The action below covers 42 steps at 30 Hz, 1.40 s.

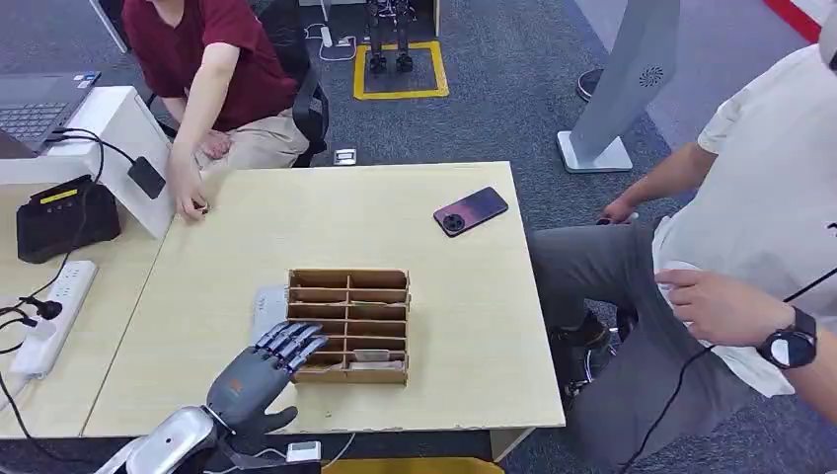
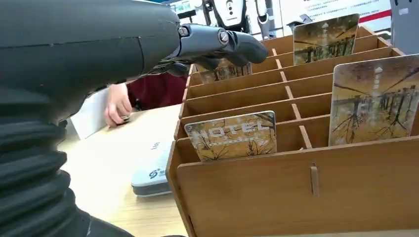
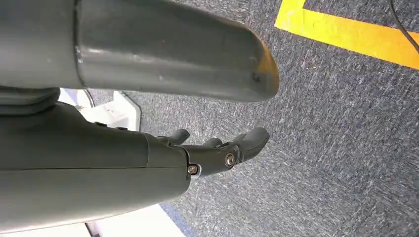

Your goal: Pass the card to the sensor for recognition and then transmit it.

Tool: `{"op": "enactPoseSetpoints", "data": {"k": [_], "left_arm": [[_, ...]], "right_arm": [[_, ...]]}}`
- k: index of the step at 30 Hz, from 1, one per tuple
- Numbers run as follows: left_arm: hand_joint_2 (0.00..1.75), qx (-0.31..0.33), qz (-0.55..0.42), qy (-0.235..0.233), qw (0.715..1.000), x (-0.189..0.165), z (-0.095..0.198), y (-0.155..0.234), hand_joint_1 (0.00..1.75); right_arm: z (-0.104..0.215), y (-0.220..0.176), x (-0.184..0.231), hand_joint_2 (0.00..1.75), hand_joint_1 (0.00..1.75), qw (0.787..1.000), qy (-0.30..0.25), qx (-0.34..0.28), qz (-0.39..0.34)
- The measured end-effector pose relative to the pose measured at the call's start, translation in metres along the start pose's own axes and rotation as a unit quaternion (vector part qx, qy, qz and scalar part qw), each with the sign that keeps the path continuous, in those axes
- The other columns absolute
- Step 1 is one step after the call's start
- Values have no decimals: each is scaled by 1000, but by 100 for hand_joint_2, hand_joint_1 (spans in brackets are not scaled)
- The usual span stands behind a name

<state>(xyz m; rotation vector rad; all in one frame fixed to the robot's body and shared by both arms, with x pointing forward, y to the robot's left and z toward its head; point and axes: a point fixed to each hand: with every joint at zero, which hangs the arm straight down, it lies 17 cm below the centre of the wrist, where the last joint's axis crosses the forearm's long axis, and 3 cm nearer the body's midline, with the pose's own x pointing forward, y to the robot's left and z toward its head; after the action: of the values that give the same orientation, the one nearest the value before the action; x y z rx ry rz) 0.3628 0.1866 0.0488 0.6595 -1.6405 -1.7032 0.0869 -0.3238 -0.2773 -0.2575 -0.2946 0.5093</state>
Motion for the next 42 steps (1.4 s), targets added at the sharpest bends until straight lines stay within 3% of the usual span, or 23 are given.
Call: {"op": "enactPoseSetpoints", "data": {"k": [42], "left_arm": [[175,-3,10,3,1000,5,-1,-7,0]], "right_arm": [[0,1,1,0,0,1000,-1,2,0]]}}
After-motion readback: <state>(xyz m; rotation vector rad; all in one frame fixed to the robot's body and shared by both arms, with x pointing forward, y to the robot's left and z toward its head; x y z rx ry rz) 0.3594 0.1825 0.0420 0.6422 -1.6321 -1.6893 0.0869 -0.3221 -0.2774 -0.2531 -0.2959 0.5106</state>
